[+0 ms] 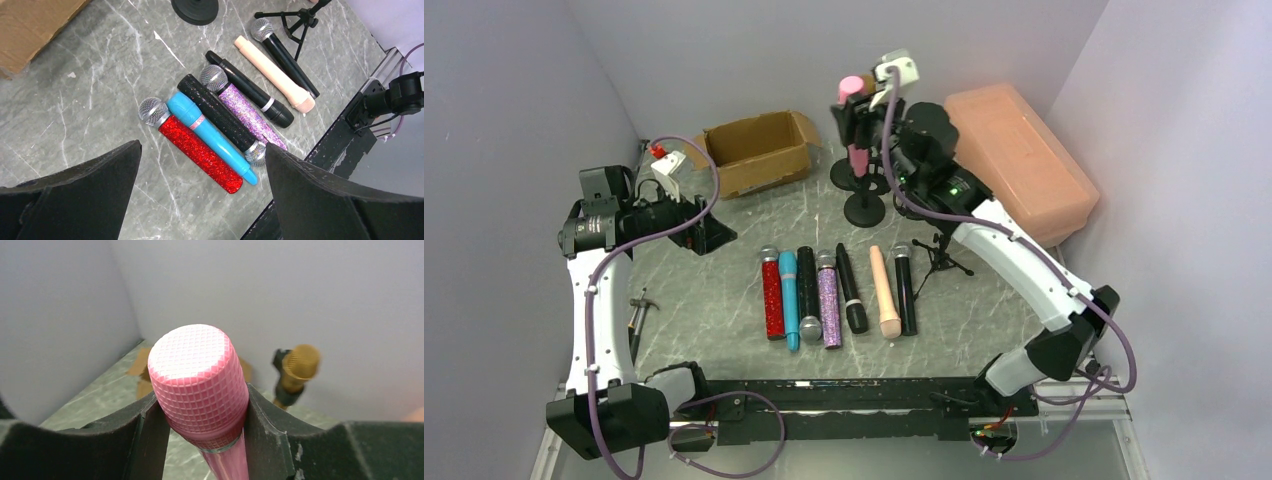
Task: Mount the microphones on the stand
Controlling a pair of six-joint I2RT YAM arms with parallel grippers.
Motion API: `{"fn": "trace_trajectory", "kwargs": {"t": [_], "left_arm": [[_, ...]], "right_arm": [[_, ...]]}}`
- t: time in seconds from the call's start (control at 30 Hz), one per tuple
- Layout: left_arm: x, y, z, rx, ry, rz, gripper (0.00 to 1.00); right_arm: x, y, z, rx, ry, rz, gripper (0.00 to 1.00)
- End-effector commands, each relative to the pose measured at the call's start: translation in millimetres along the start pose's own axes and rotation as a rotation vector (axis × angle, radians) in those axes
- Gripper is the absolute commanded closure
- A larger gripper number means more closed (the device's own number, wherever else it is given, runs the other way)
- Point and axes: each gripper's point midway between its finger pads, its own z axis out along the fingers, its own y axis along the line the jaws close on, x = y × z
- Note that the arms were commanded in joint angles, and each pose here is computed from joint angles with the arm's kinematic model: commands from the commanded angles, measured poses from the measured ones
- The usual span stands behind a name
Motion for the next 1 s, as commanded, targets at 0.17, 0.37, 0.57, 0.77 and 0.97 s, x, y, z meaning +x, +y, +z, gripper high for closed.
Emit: {"fn": "trace_trajectory", "kwargs": {"t": [0.17,0.37,0.57,0.77,0.97], "left_arm": [[-6.5,-3.0,-4.3,-0.002,-0.011,0.047,0.01],[-3.2,-1.2,-3.4,-0.004,0.0,0.045,0.01],[-1.8,-1.2,-4.1,-0.011,-0.001,0.053,0.01],[0.0,-0.9,-3.8,-0.013,0.002,0.056,0.01],[2.9,-0.7,-3.7,-0.015,0.005,0.062,0.01]], "right_arm": [[-40.2,-67.4,-12.1,0.15,-0.155,-0.007,1.0],[-19.6,-88.5,-1.0,0.167,-0.127,0.062,1.0],[-6.3,-84.2,4.0,0.127,-0.111,0.121,1.0],[3.4,-79.8,8.7,0.104,-0.088,0.138,1.0],[21.2,-81.4,14.4,0.11,-0.056,0.14,1.0]]}}
